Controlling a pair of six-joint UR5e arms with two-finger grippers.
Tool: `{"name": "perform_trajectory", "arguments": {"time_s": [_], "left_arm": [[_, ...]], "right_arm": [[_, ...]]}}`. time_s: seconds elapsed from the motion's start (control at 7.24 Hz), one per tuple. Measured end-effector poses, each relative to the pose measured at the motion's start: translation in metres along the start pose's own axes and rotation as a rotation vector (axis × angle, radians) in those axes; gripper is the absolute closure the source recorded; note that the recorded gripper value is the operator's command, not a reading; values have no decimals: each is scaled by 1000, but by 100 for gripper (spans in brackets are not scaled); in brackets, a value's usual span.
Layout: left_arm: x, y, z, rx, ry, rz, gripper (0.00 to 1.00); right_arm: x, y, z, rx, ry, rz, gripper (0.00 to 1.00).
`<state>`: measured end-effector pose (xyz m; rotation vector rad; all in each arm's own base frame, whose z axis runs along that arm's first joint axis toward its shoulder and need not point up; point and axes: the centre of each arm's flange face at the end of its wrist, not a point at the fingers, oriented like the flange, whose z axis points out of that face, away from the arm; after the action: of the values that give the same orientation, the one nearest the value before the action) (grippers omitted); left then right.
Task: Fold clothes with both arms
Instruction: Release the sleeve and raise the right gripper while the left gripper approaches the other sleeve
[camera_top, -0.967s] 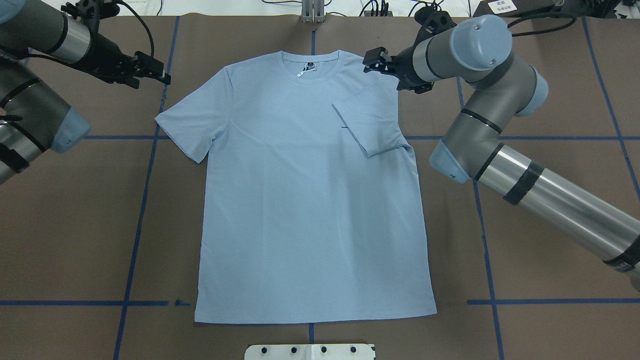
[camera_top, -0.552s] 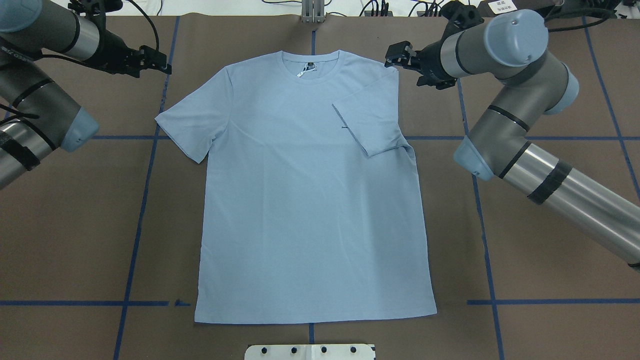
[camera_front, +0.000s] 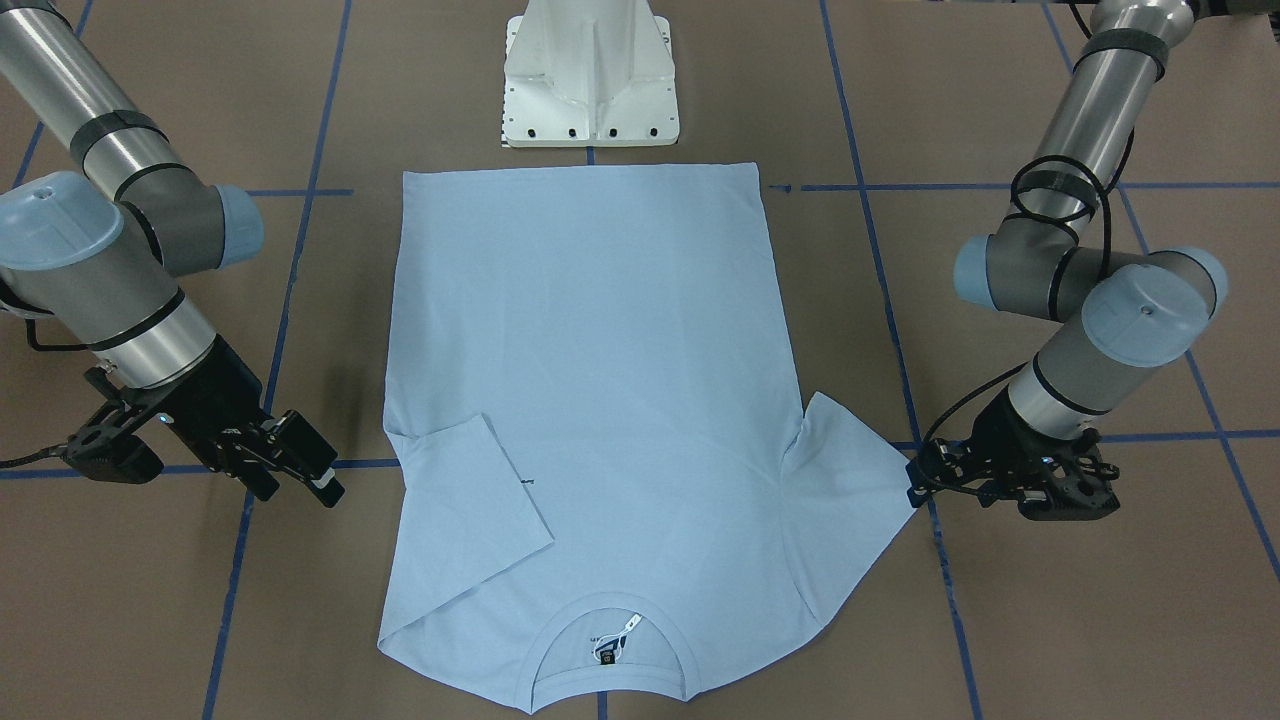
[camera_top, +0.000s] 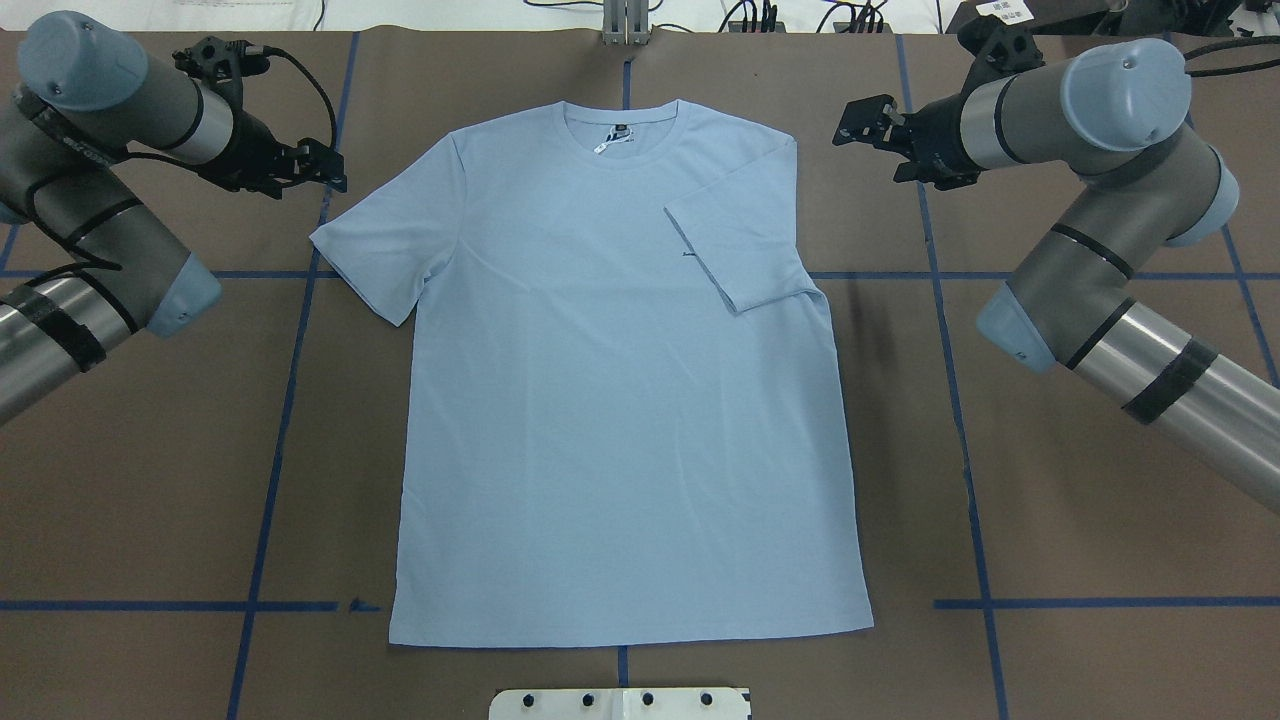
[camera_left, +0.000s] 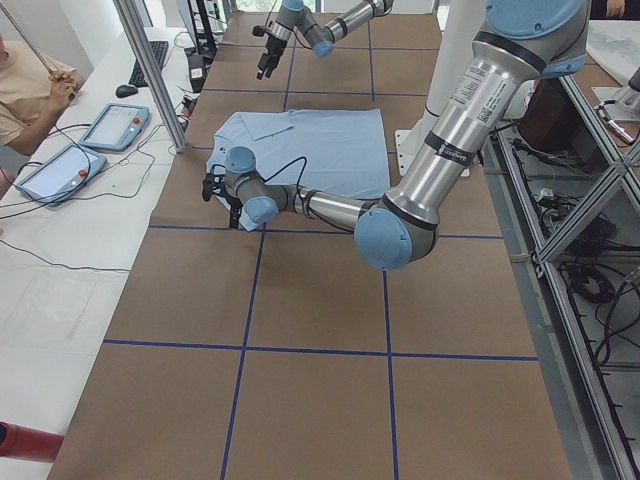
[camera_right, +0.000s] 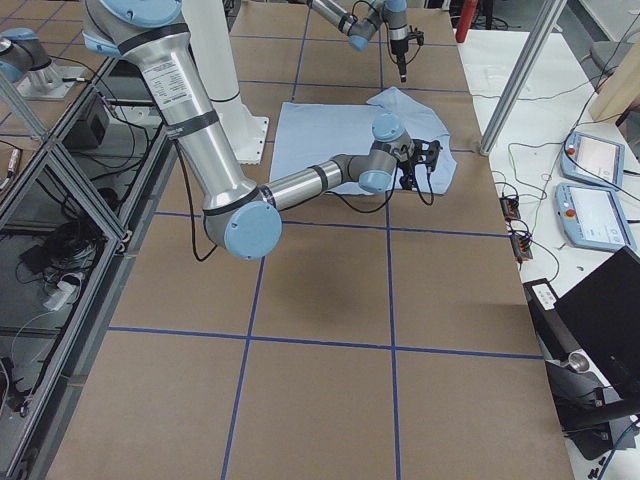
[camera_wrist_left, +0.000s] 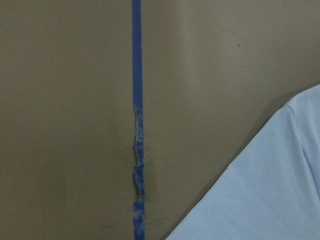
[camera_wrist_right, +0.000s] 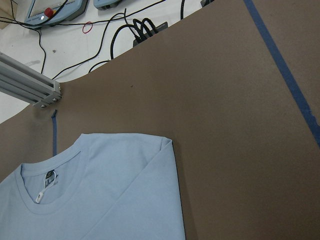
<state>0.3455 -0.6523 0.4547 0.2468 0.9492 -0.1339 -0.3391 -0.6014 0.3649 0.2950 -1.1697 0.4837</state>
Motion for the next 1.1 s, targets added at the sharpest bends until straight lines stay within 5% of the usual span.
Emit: {"name": "perform_trajectory", "arguments": {"time_s": [1.1], "left_arm": [[7,29,29,-49,-28,19,23]], "right_arm": [[10,5,-3,-3,8,-10,0]]}}
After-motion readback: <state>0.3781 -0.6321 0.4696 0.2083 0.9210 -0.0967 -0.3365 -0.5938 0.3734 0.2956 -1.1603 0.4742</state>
